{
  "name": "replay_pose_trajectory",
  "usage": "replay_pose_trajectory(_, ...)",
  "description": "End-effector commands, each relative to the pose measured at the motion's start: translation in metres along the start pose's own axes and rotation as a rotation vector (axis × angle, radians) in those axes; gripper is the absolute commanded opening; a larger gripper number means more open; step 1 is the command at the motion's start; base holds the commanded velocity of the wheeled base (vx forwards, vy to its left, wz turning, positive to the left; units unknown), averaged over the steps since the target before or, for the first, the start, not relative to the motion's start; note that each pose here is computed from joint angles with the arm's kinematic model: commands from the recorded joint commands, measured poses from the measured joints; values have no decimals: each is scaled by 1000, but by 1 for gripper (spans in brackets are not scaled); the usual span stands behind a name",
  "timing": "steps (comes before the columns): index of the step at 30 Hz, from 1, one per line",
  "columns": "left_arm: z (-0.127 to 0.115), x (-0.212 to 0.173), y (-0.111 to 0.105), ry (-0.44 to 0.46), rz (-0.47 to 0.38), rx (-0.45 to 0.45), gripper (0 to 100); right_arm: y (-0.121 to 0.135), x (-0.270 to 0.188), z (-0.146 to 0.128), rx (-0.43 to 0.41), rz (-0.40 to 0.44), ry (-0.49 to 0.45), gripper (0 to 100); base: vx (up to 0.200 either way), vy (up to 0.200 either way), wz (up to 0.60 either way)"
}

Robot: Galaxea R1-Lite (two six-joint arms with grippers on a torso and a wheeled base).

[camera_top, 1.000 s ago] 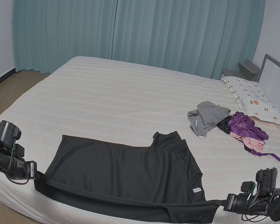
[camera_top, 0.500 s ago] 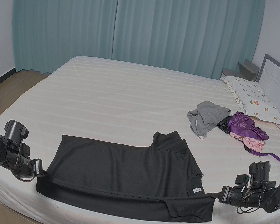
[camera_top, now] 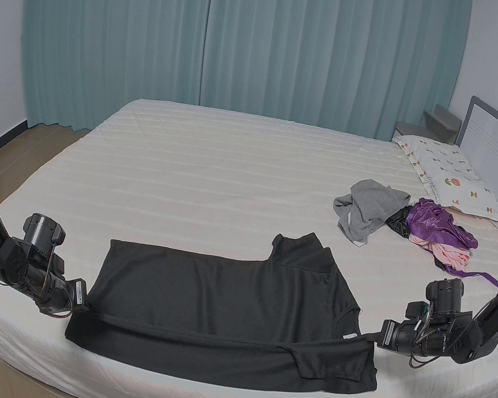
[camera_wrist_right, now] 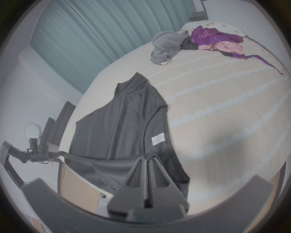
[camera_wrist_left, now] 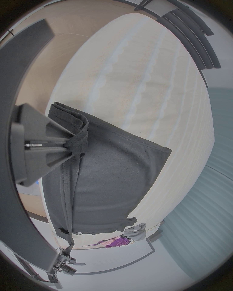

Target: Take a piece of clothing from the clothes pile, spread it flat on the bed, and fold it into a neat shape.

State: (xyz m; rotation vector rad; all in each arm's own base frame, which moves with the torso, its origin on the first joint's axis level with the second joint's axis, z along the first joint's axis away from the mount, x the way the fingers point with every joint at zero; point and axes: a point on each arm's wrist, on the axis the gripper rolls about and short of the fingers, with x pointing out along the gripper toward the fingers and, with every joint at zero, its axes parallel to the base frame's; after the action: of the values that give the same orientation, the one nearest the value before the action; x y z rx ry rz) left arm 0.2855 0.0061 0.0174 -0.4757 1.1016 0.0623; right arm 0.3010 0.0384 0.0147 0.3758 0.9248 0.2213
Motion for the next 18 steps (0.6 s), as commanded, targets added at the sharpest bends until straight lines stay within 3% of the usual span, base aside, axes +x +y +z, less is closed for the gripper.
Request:
replay_pose_trajectory(1,5,19,2,25,15,-7,0,-6,25,-2,8,-9,40,0,0,0,0)
replay_pose_trajectory(12,13,35,-1,28,21,-32,0,-10,44,2,14,-13,53,0,0,0,0)
replay_pose_trajectory(13,14,35,-3,26,19,-36,100,-11,45,1,15,-14,57,0,0,0,0)
replay_pose_trajectory(14,15,35,-3,23,18,-40,100,-11,46,0,15,-15,62,0,0,0,0)
replay_pose_trajectory(15,15,36,-3,23,19,-49,100,-11,47,0,16,-15,63,100,0,0,0)
replay_pose_trajectory(18,15,36,-5,23,17,-60,100,-10,48,0,18,-8,61,100,0,0,0)
